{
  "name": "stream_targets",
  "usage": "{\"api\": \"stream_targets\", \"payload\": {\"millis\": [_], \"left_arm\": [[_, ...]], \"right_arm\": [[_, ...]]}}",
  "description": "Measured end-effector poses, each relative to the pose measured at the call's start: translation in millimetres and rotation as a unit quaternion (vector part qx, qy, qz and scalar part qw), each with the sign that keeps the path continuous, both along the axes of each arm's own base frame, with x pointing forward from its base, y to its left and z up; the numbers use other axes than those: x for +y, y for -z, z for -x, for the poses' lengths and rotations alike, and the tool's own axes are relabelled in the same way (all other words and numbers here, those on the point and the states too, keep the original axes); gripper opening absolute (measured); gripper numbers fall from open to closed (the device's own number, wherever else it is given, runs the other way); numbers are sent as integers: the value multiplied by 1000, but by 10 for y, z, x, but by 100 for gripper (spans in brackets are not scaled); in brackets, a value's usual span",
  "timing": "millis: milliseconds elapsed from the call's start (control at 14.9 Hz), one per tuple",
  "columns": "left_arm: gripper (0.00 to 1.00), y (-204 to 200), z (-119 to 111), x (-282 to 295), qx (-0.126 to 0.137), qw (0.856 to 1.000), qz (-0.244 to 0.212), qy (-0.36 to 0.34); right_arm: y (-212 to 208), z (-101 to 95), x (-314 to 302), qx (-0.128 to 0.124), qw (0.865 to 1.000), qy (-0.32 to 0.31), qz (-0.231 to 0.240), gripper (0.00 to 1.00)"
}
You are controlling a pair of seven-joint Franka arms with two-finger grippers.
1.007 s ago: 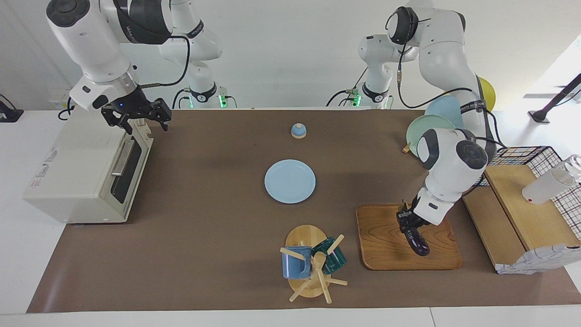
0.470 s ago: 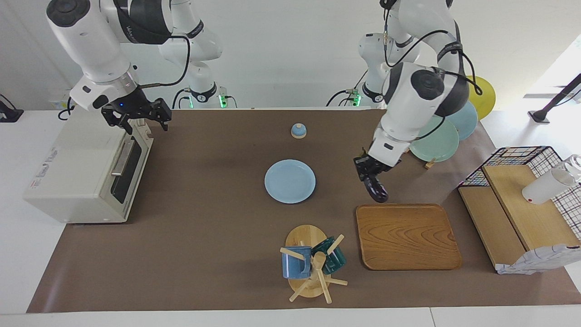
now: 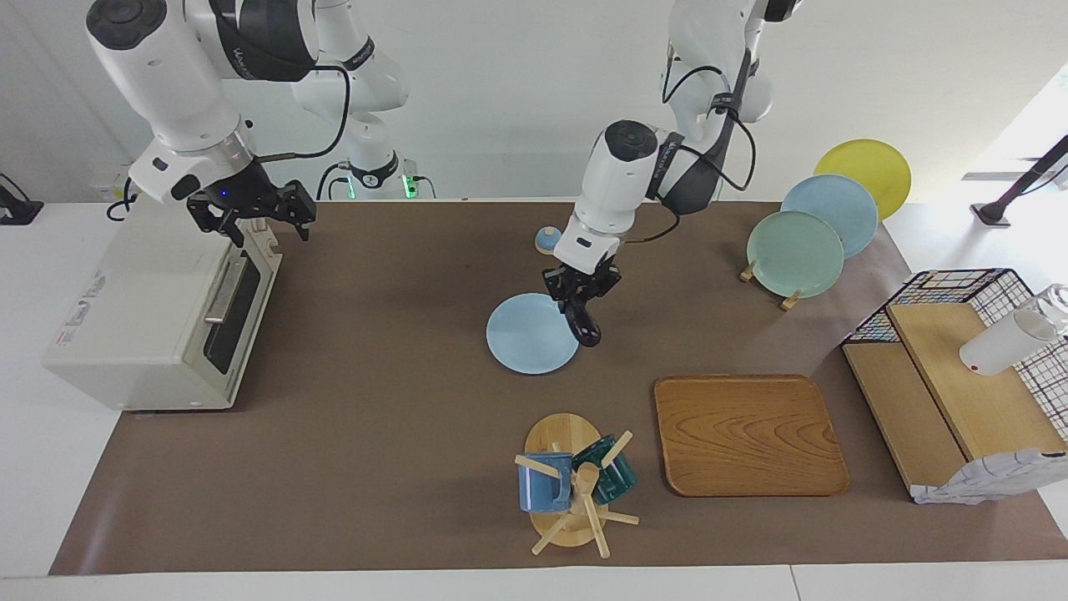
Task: Put eggplant into oven
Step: 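Lower the eggplant onto the blue plate and open the left gripper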
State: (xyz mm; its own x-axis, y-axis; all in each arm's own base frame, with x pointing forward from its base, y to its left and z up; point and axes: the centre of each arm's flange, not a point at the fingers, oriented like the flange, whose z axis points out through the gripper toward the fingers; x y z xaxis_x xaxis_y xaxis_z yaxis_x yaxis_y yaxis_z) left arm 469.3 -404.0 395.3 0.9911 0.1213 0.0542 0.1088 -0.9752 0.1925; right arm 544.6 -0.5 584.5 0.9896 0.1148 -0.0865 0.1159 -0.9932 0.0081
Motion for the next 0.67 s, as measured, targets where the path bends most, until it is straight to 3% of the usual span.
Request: {"api": "stream_targets", "payload": {"millis": [403, 671], "left_arm": [[31, 643, 9, -246, -5, 1000, 9, -3], [31, 716, 11, -277, -5, 1000, 9, -2]], "right_arm": [[19, 3, 0, 2, 1000, 0, 0, 100], [22, 3, 0, 2, 1000, 0, 0, 100]]}}
